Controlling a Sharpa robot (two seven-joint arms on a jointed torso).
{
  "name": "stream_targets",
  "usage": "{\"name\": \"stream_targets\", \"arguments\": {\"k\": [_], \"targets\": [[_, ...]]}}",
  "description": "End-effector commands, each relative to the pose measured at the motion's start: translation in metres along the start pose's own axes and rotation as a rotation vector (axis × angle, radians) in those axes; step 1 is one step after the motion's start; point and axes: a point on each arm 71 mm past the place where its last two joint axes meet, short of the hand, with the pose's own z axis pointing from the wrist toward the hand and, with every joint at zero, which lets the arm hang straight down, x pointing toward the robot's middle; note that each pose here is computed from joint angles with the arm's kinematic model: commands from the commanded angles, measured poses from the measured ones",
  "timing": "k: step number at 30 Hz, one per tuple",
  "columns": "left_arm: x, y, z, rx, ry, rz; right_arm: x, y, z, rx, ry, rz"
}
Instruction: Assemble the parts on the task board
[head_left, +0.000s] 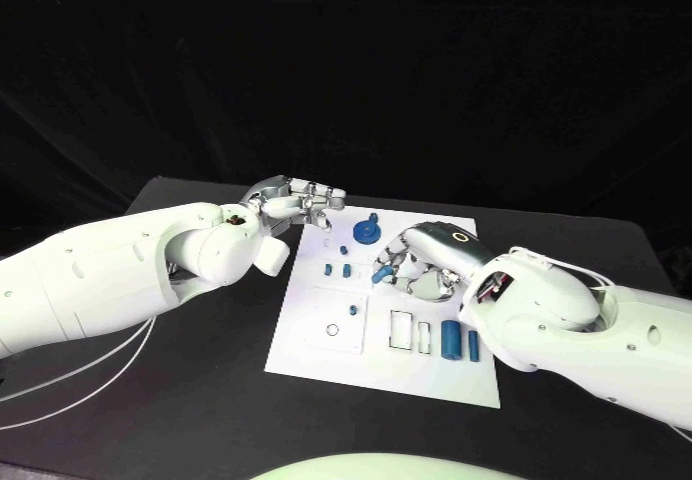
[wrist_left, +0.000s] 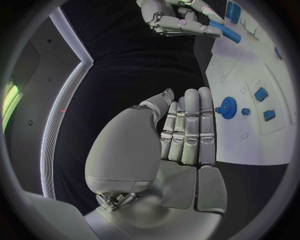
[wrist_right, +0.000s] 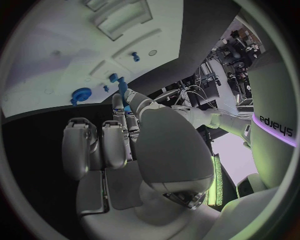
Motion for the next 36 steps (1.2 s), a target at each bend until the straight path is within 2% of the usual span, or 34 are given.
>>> {"name": "stream_targets", "arguments": {"k": [1, 8, 14, 23, 36], "targets": [[0.0032, -0.0013, 0.0009, 0.008, 0.015, 0.0, 0.01, 0.013, 0.005, -0.048, 0.022, 0.03], [0.0056, -0.0015, 0.0017, 0.01, 0.019, -0.001, 0.045, 0.032, 0.015, -0.09, 0.089, 0.073], [0.007, -0.0019, 0.0015, 0.013, 0.022, -0.001, 0.066, 0.036, 0.019, -0.086, 0.139, 0.107], [0.0066, -0.0021, 0.0013, 0.016, 0.02, -0.001, 0.078, 0.038, 0.023, -0.082, 0.168, 0.112], [0.0064, -0.0021, 0.0012, 0.015, 0.022, -0.001, 0.083, 0.034, 0.025, -0.053, 0.185, 0.068]]}}
